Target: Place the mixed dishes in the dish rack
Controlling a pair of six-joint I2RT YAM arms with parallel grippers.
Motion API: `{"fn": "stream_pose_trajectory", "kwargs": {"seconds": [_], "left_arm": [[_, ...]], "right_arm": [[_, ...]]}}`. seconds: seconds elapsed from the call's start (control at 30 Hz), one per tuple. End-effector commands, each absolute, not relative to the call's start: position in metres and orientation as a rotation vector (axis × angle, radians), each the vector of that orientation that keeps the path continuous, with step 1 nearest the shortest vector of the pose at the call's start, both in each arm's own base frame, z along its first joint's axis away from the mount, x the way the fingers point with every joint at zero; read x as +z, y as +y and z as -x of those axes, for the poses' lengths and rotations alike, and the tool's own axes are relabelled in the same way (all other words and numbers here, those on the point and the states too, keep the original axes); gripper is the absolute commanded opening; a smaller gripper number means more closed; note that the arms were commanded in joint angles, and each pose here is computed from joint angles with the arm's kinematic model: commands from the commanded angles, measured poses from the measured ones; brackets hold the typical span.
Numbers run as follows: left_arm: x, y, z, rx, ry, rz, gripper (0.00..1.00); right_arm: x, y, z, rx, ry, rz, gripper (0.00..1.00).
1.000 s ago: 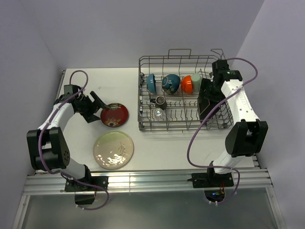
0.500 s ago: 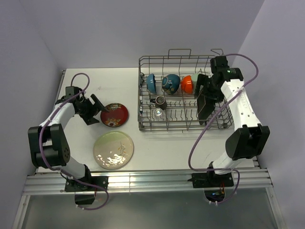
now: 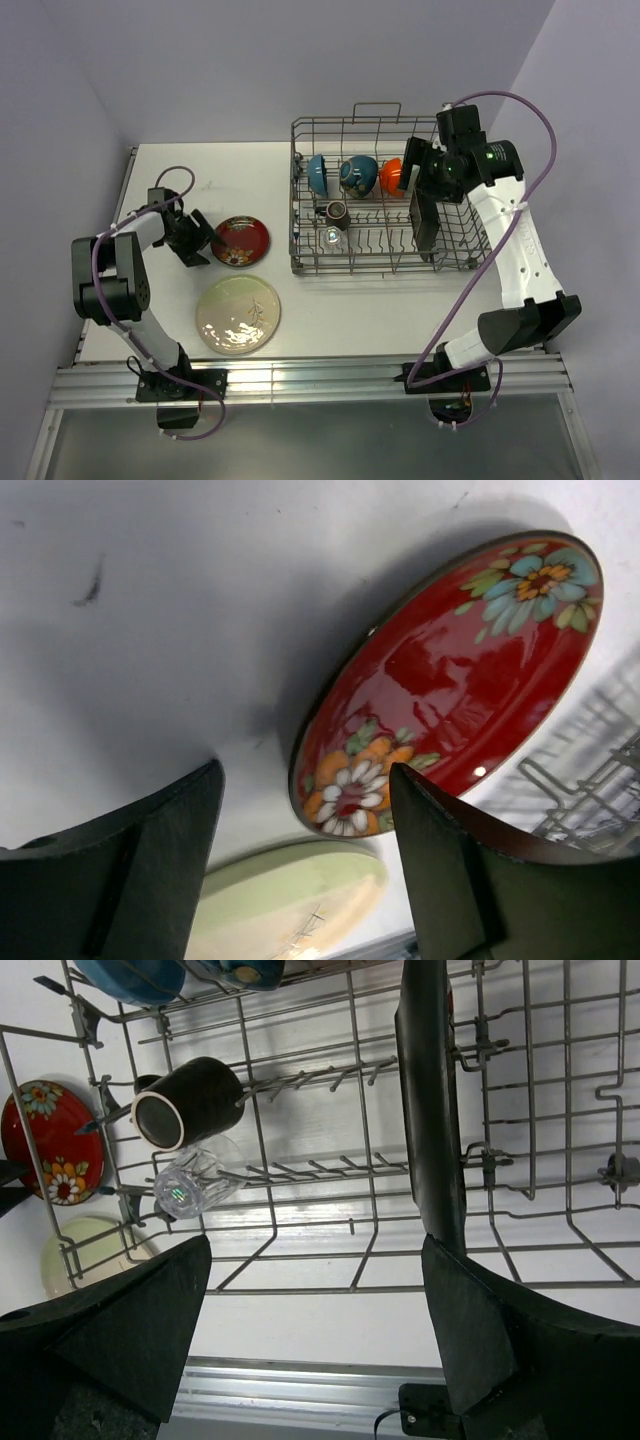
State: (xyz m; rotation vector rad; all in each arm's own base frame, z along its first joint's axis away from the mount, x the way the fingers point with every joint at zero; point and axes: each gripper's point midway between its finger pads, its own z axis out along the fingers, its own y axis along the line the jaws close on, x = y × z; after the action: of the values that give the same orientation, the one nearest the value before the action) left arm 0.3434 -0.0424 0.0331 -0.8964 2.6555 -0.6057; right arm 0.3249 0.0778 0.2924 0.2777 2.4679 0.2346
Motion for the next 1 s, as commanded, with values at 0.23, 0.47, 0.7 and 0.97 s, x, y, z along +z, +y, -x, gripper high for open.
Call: {"fn": "stream_pose_trajectory", "kwargs": {"seconds": [0.23,0.47,0.7,0.97], "left_arm": [[0.009,-0.032,-0.386,-0.564,2.602,0.925,0.51],[0.0,-0.036,-0.388,-0.564,2.607,0.961,0.0],[0.056,-0.029,-0.373,-0.51,2.533,0.941,0.0],[0.145,-0.036,-0.323,-0.548,2.418,0.966,0.0]], "right_arm": [[0.332,0.07,-0.304,0.234,2.355,-0.286,0.93],[0.351,0.106,-0.302,0.18,2.316,-0.065,0.93],[0.35,0.167,-0.306,0.147,2.284,0.198,0.98],[0.328,0.259,-0.291,0.16,2.156,0.57,1.0]]}}
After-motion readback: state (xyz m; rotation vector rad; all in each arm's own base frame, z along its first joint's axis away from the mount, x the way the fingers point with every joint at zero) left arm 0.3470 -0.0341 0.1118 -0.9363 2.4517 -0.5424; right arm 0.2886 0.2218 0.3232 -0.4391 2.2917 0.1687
